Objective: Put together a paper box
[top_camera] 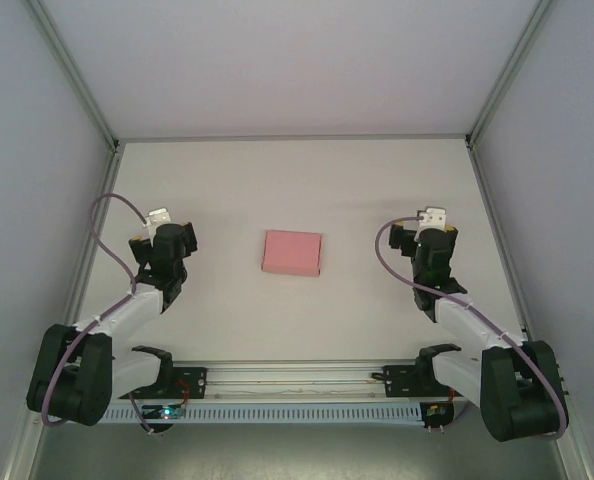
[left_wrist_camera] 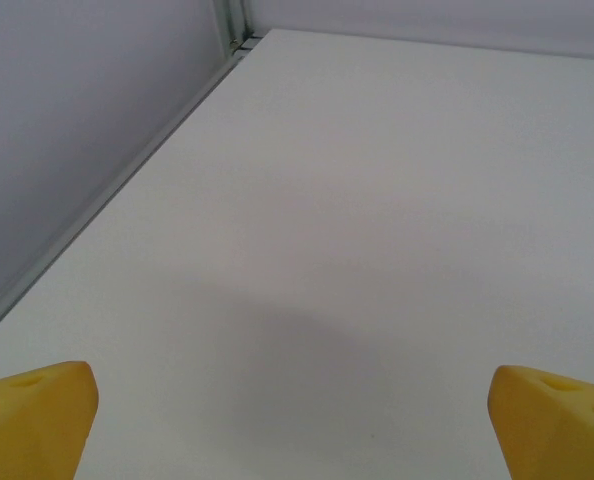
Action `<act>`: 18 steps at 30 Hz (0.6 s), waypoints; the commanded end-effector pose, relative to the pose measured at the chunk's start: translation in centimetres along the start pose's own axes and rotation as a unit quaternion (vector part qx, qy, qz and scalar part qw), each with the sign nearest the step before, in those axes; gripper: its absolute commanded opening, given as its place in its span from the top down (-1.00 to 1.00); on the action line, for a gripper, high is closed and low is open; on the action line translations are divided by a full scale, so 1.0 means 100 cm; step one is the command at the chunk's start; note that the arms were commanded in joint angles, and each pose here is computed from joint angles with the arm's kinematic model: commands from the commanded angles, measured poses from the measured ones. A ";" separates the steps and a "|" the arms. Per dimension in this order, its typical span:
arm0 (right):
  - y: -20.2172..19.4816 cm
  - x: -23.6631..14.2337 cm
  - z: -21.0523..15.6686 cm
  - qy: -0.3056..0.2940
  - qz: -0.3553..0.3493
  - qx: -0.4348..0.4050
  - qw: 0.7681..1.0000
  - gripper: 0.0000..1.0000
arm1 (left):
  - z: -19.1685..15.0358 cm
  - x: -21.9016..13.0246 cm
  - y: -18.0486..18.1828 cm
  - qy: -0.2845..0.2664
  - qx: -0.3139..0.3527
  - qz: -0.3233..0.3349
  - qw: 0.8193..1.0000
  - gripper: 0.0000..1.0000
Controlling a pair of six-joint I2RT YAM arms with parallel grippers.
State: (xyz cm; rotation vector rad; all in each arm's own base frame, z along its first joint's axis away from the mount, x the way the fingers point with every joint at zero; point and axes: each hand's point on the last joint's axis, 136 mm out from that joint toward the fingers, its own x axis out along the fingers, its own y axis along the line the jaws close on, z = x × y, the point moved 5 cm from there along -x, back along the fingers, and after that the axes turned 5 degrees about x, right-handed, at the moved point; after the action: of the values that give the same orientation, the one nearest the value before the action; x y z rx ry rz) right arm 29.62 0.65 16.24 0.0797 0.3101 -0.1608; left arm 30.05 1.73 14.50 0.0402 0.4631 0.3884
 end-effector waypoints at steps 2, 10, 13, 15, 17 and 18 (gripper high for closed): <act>0.007 -0.003 0.009 -0.080 0.051 -0.005 0.996 -0.96 | 0.003 0.018 -0.007 -0.036 0.005 -0.036 0.999 -1.00; 0.013 0.034 -0.014 -0.058 0.066 -0.044 0.995 -0.96 | -0.010 0.037 -0.016 -0.088 0.019 -0.091 0.992 -0.99; 0.001 0.050 -0.025 -0.055 0.065 -0.007 0.996 -0.96 | -0.015 0.049 -0.014 -0.093 0.000 -0.104 0.990 -1.00; -0.003 0.055 -0.020 -0.026 0.072 0.005 0.997 -0.97 | -0.016 0.054 -0.018 -0.052 0.012 -0.110 0.993 -1.00; -0.003 0.056 -0.019 -0.048 0.076 0.011 0.996 -0.97 | -0.013 0.055 -0.022 -0.067 0.019 -0.111 0.991 -1.00; -0.003 0.055 -0.019 -0.049 0.077 0.014 0.996 -0.97 | -0.014 0.055 -0.021 -0.059 0.019 -0.110 0.992 -1.00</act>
State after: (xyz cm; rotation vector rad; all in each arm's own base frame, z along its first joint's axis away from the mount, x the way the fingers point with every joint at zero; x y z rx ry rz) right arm 33.18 -0.90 10.52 0.0746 0.3104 -0.0766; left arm 33.14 2.13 8.12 0.0410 0.4590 0.1865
